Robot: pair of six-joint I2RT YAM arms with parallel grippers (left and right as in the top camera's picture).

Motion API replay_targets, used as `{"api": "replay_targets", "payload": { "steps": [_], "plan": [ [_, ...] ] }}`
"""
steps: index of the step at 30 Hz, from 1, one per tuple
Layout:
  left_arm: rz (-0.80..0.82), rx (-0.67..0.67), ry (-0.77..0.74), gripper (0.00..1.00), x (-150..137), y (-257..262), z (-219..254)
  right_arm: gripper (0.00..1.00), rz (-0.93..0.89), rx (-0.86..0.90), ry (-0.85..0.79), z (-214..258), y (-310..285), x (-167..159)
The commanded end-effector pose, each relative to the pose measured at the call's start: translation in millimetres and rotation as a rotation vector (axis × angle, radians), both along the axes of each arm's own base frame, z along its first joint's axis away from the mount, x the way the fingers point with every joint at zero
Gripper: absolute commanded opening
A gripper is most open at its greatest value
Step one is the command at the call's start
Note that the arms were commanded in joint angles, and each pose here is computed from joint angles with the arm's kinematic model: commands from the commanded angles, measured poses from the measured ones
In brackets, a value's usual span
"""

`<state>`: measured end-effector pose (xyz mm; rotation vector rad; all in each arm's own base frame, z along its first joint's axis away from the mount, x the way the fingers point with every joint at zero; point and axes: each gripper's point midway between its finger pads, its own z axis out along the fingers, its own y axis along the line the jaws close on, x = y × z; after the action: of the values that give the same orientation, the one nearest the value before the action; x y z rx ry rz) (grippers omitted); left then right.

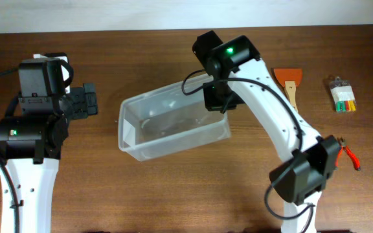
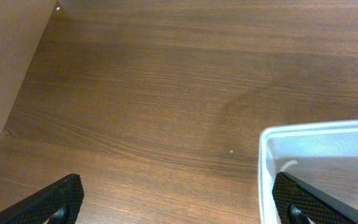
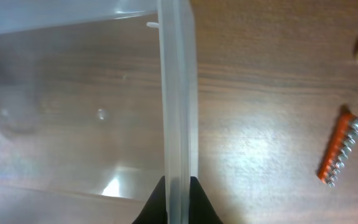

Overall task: Pack container
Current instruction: 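Drag the container rightward with the right gripper toward table center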

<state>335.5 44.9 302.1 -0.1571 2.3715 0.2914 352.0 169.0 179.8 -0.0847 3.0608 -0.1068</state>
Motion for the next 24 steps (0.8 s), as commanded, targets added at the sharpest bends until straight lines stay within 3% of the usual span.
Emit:
{"api": "replay_targets", "payload": {
  "steps": [1,9,24],
  "plan": [
    [0.019,0.006,-0.027,0.99,0,3,10,0.04,0.005,0.02,-0.083,34,-6,-4],
    [0.019,0.006,-0.026,0.99,0,3,10,0.04,0.004,0.018,-0.078,45,-13,-16],
    [0.019,0.006,-0.023,0.99,-1,3,10,0.04,-0.079,-0.092,-0.034,20,-32,-24]
  ]
}}
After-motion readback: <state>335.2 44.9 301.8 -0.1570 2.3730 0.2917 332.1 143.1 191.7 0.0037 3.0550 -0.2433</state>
